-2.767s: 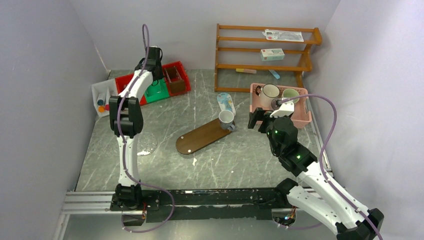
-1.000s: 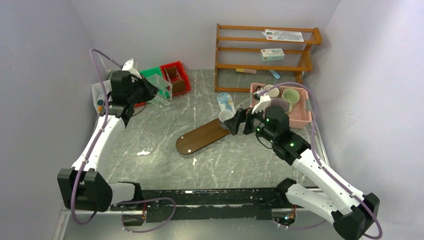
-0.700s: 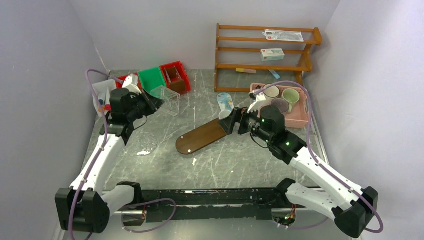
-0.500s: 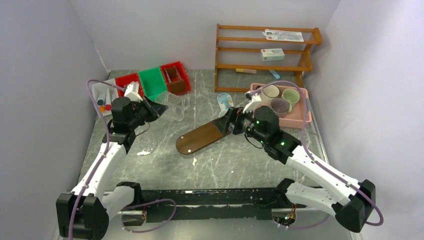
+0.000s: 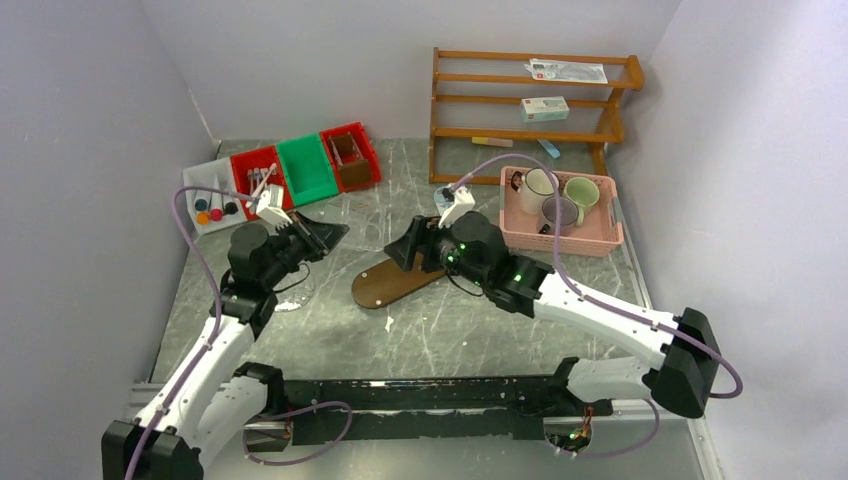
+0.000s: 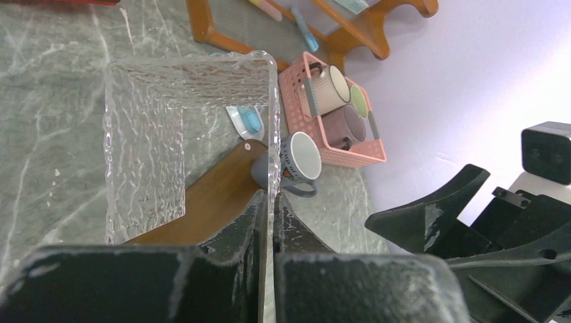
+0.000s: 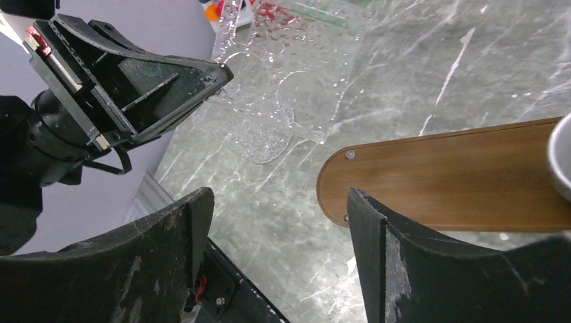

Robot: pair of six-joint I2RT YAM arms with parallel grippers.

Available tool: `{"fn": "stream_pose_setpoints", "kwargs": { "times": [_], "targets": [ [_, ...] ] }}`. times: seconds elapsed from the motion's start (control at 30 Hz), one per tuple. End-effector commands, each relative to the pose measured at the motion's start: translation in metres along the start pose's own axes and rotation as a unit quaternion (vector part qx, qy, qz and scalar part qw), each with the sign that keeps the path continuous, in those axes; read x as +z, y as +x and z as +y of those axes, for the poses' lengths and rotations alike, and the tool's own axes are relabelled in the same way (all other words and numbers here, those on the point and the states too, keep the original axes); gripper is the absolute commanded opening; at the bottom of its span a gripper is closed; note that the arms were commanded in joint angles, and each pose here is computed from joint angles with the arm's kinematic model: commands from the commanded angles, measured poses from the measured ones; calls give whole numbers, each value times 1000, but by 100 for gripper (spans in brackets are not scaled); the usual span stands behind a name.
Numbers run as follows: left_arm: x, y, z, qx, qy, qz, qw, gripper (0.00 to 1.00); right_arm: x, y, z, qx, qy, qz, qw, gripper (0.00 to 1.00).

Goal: Prepare toiletry sets of a toothbrush and toothpaste on the tray
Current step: Pick up the toothpaste holder from the storage box.

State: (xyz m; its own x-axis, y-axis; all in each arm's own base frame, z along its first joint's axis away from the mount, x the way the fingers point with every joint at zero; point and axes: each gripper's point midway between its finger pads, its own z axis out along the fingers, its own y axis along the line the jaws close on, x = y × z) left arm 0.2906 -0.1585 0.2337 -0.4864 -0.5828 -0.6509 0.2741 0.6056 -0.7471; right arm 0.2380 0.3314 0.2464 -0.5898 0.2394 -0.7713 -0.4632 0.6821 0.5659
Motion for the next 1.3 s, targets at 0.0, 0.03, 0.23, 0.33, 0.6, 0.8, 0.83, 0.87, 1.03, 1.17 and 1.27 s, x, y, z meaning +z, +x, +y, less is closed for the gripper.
{"fn": "stream_pose_setpoints", "kwargs": {
  "times": [0.0, 0.03, 0.23, 0.33, 0.6, 0.8, 0.83, 0.87, 1.03, 1.17, 1.27],
  "targets": [
    [-3, -9, -12, -9, 25, -51, 998, 5, 8, -6, 14, 20, 6, -20, 1000, 75],
    [-4, -7, -13, -16, 29, -52, 998, 5, 10, -4, 14, 21, 8, -20, 1000, 74],
    [-9, -1, -21, -36, 47, -71, 996, 5, 24, -5, 17, 28, 19, -25, 999, 67],
    [-13, -1, -25, -37, 54, -84, 994, 5, 30, -4, 18, 30, 20, -25, 999, 62],
    [-13, 7, -30, -42, 71, -82, 993, 5, 52, 6, 25, 31, 11, -7, 999, 52],
    [-11, 13, -36, -46, 84, -81, 992, 5, 60, 6, 24, 25, 19, -6, 999, 47],
    [-11, 15, -36, -46, 84, -81, 992, 5, 61, 7, 23, 25, 20, -6, 999, 47],
    [-11, 15, -38, -47, 87, -81, 992, 5, 62, 8, 22, 24, 22, -5, 999, 47],
    [-9, 21, -44, -49, 96, -77, 991, 5, 69, 16, 12, 21, 42, 1, 999, 44],
    [-10, 23, -47, -52, 101, -77, 990, 5, 72, 19, 3, 15, 63, 2, 998, 41],
    [-10, 25, -49, -52, 103, -77, 990, 5, 74, 21, -2, 11, 73, 1, 997, 40]
  ]
}}
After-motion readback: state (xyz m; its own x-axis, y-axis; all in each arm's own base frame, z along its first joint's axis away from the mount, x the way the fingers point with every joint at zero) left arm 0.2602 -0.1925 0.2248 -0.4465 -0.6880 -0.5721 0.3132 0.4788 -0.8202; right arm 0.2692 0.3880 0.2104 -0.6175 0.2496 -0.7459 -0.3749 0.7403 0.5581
